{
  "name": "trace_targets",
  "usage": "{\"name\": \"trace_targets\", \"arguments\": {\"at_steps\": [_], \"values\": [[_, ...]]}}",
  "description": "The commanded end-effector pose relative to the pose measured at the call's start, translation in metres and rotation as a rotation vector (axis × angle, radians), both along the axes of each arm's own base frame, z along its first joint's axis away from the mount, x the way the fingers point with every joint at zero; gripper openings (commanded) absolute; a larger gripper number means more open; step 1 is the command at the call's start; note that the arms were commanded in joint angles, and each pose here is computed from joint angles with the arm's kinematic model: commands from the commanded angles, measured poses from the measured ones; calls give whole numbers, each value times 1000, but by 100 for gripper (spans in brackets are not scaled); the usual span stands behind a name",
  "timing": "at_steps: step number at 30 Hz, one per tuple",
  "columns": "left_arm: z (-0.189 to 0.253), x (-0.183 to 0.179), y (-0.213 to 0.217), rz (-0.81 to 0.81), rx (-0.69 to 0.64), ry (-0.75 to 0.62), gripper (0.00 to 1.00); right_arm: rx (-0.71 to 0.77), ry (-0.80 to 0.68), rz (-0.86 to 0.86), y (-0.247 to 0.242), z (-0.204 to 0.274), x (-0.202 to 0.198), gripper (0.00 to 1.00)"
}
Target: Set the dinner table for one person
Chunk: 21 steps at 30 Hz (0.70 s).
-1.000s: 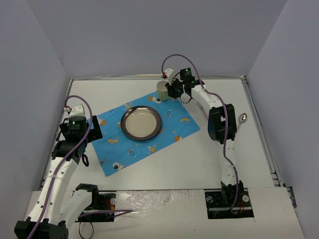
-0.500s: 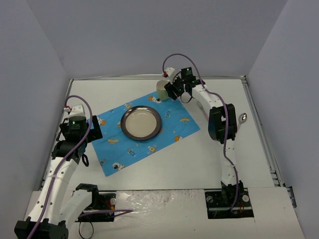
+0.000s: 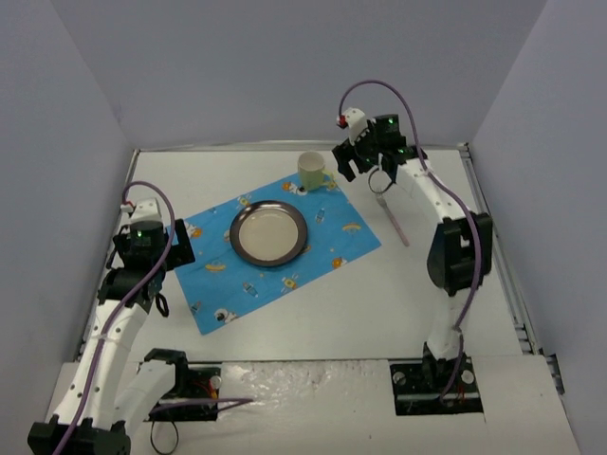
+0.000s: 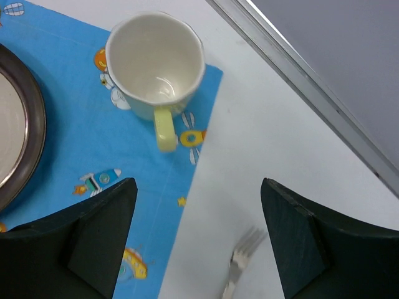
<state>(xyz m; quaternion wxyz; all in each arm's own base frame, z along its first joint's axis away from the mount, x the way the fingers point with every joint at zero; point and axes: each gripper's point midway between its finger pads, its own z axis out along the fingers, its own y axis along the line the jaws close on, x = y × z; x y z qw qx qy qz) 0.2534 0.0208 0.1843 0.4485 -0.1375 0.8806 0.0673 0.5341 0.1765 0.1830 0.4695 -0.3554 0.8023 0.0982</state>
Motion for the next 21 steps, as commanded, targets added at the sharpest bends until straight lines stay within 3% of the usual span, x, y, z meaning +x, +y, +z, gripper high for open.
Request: {"name": "trace_targets", "arguments": {"at_steps": [1, 9, 15, 21], "values": [[20, 5, 0, -6, 3, -78, 97, 61, -89, -278, -59, 53, -17, 79], [22, 5, -3, -14, -12, -90, 97, 170, -10, -695, -126, 6, -63, 84], [25, 3, -4, -16, -17, -104, 97, 170, 13, -1130, -202, -41, -108, 85], [27, 3, -6, -25, -24, -110, 97, 234, 99, -1283, -242, -82, -149, 85]]}}
